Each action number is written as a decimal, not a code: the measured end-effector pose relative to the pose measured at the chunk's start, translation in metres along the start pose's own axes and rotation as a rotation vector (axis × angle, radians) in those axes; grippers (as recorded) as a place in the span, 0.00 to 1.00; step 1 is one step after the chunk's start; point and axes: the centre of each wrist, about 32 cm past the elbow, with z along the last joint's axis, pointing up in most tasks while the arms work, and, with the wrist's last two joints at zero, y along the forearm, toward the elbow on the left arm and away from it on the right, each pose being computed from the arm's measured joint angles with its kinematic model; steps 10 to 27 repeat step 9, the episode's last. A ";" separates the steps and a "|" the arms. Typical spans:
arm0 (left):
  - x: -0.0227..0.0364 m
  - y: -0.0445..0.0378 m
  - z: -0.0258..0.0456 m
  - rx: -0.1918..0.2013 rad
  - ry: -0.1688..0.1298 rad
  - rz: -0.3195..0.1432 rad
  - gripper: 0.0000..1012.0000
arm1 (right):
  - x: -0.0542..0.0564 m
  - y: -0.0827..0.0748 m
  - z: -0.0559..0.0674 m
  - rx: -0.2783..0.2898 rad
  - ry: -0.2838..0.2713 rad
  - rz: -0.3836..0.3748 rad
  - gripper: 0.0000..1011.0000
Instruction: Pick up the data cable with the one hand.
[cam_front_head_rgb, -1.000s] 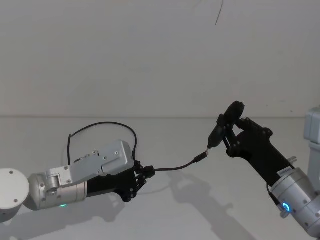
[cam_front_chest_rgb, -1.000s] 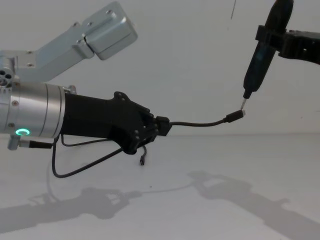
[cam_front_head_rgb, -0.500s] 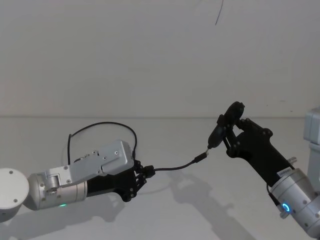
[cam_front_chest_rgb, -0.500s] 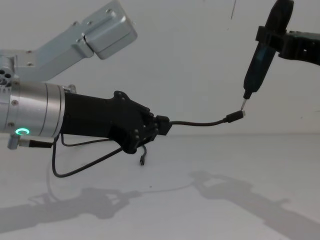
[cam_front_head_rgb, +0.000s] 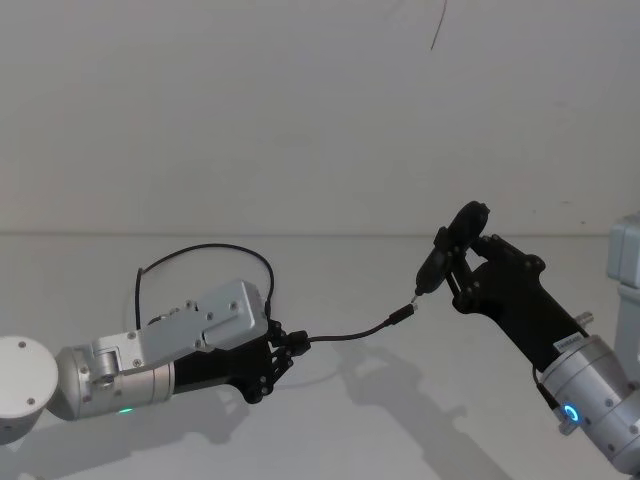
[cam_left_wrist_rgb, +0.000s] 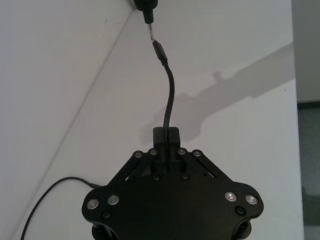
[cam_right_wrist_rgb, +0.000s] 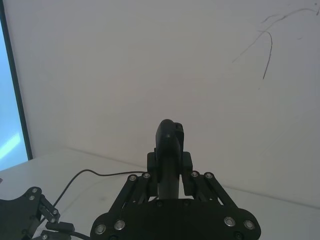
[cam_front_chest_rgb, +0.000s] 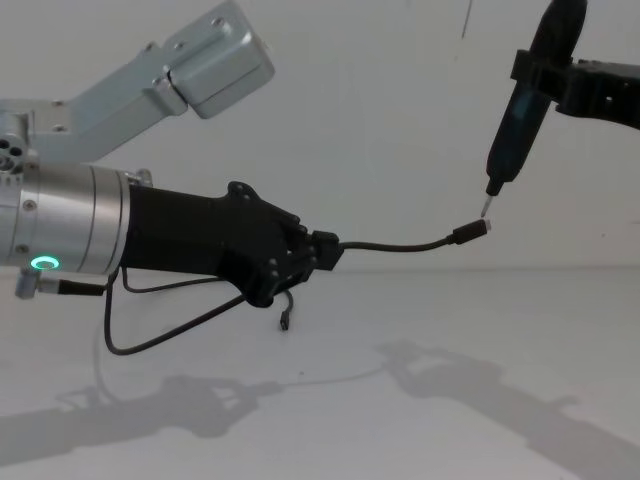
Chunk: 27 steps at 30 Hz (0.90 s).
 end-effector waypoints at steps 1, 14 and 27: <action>0.0000 0.0000 0.0000 0.000 0.000 0.000 0.05 | 0.000 0.000 0.000 0.000 0.000 0.000 0.26; 0.0000 0.0000 0.0000 0.000 0.000 0.000 0.05 | 0.000 0.000 0.000 0.002 0.000 0.001 0.26; 0.0000 0.0000 0.0000 0.000 0.000 0.000 0.05 | 0.000 0.000 0.000 0.002 0.000 0.001 0.26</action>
